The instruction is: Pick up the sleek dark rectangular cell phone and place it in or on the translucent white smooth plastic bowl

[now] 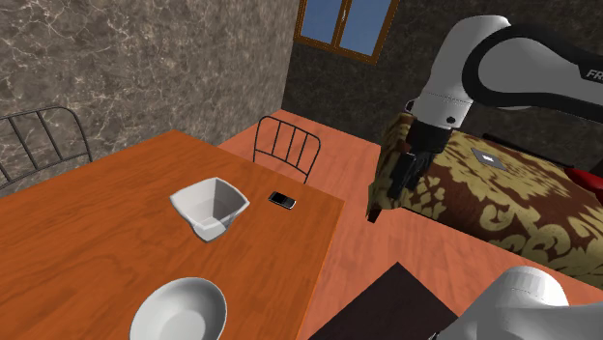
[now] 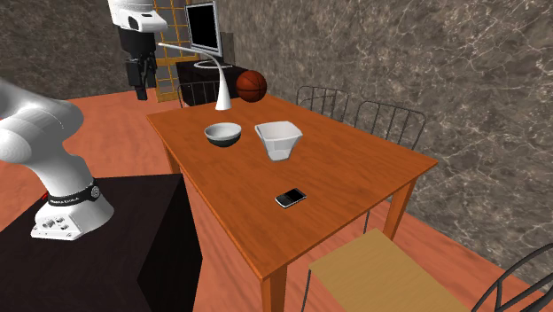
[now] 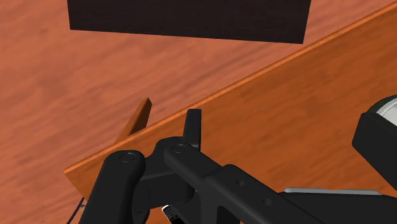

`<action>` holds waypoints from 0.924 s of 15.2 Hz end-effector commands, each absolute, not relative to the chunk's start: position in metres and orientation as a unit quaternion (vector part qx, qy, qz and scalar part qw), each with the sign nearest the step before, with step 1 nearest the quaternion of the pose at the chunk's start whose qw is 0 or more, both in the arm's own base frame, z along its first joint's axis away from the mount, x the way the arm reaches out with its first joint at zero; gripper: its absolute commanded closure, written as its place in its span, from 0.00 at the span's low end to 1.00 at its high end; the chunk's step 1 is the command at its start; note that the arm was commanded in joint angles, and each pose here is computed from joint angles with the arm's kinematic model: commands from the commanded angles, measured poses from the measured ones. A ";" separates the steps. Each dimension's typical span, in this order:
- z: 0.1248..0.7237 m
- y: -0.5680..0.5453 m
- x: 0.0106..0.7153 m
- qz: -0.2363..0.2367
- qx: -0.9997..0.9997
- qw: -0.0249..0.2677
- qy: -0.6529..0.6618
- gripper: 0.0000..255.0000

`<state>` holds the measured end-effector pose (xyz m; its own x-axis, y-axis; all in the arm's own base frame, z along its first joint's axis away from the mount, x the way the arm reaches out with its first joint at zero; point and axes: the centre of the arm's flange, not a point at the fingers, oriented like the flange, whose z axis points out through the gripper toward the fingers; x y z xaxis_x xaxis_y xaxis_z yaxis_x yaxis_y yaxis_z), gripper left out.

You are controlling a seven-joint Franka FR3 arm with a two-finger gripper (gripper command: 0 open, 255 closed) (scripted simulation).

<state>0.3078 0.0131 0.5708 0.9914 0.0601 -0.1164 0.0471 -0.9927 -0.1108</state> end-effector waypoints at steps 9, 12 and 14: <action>0.497 0.001 0.377 0.047 -0.997 0.044 -0.050 0.00; 0.470 -0.003 0.403 0.042 -0.997 0.041 -0.059 0.00; 0.452 -0.006 0.421 0.038 -0.996 0.038 -0.065 0.00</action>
